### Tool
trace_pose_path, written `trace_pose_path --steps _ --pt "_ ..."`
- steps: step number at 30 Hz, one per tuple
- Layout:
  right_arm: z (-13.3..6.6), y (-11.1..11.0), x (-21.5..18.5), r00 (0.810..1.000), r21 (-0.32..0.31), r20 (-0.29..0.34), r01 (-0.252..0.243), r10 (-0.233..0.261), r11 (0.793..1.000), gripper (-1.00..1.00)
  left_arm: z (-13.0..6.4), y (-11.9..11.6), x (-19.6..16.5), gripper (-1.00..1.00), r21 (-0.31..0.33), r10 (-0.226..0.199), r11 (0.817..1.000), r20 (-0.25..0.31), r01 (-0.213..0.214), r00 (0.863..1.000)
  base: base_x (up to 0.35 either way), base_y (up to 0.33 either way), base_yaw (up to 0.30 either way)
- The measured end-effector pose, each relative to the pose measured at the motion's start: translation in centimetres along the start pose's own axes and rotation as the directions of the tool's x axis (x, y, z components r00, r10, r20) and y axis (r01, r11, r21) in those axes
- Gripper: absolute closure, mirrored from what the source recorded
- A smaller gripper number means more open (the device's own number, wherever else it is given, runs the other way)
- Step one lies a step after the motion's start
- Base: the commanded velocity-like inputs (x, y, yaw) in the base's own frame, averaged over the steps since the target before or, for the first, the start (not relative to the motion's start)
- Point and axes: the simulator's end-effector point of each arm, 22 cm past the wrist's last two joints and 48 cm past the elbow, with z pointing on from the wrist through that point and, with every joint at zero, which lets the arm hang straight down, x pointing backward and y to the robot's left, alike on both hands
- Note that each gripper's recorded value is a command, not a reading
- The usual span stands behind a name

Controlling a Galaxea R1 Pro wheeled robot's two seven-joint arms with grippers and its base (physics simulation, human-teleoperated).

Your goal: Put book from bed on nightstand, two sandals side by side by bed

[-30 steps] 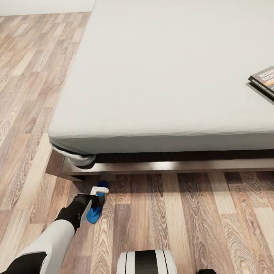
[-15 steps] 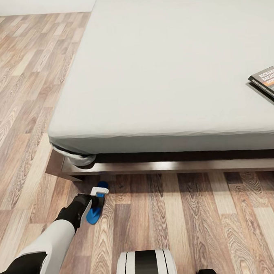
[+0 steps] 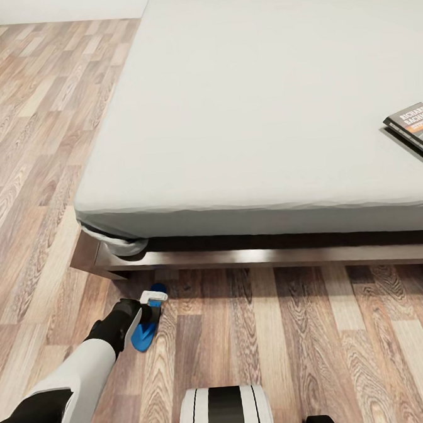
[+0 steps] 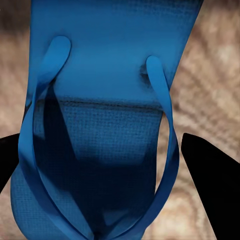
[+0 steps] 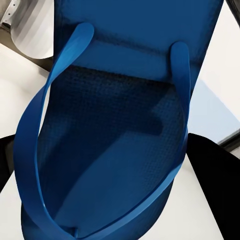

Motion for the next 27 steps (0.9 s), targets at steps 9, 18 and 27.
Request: trace_pose_path --steps 9,18,27 --pt "0.00 0.00 0.00 1.000 0.000 0.000 0.000 0.000 1.000 1.00 -0.01 0.01 -0.03 1.00 0.000 0.000 1.000 0.001 0.000 1.000 0.000 0.000 0.000" --pt "-0.01 0.09 0.01 1.000 0.006 0.003 0.015 -0.015 1.000 1.00 0.77 -0.08 0.64 1.00 0.002 -0.001 1.000 -0.013 0.001 1.000 0.000 0.000 0.000" --pt "-0.01 0.10 -0.03 1.000 0.006 0.005 0.016 -0.016 1.000 1.00 0.55 0.04 -0.11 1.00 0.000 -0.001 1.000 0.005 0.001 1.000 0.000 0.000 0.000"
